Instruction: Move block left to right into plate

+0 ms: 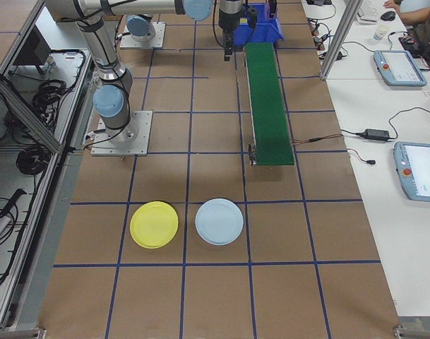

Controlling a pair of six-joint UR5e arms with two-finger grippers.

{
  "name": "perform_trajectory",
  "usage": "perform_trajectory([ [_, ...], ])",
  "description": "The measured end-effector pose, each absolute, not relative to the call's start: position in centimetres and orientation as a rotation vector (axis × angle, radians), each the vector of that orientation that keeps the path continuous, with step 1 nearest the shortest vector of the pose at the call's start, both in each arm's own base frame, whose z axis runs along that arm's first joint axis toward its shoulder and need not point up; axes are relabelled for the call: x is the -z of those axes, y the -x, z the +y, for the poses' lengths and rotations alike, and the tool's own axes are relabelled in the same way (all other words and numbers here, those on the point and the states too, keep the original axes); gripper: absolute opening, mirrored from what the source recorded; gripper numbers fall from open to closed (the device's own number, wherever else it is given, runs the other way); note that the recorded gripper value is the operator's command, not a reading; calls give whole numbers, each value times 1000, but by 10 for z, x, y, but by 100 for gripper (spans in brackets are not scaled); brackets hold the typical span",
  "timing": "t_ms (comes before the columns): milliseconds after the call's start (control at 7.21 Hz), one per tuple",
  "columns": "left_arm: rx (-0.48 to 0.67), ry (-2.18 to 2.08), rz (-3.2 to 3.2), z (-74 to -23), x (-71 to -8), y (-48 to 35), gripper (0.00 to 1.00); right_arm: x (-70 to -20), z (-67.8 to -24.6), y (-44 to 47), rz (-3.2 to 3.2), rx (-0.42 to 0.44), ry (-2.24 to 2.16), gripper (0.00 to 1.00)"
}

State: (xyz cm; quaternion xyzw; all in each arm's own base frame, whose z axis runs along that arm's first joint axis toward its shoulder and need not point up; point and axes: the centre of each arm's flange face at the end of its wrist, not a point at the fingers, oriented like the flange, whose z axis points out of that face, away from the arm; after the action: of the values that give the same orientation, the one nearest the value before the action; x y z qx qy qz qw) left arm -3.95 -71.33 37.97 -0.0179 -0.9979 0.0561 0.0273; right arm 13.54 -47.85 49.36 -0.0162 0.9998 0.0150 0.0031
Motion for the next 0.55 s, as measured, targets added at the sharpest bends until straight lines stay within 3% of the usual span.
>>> perform_trajectory([
  [277, -201, 165, -3064, -697, -404, 103, 47, -493, -478, -136, 3134, -48, 52, 100],
  [555, -140, 287, -3050, -700, -360, 183, 47, -493, -479, -136, 3134, -50, 50, 100],
])
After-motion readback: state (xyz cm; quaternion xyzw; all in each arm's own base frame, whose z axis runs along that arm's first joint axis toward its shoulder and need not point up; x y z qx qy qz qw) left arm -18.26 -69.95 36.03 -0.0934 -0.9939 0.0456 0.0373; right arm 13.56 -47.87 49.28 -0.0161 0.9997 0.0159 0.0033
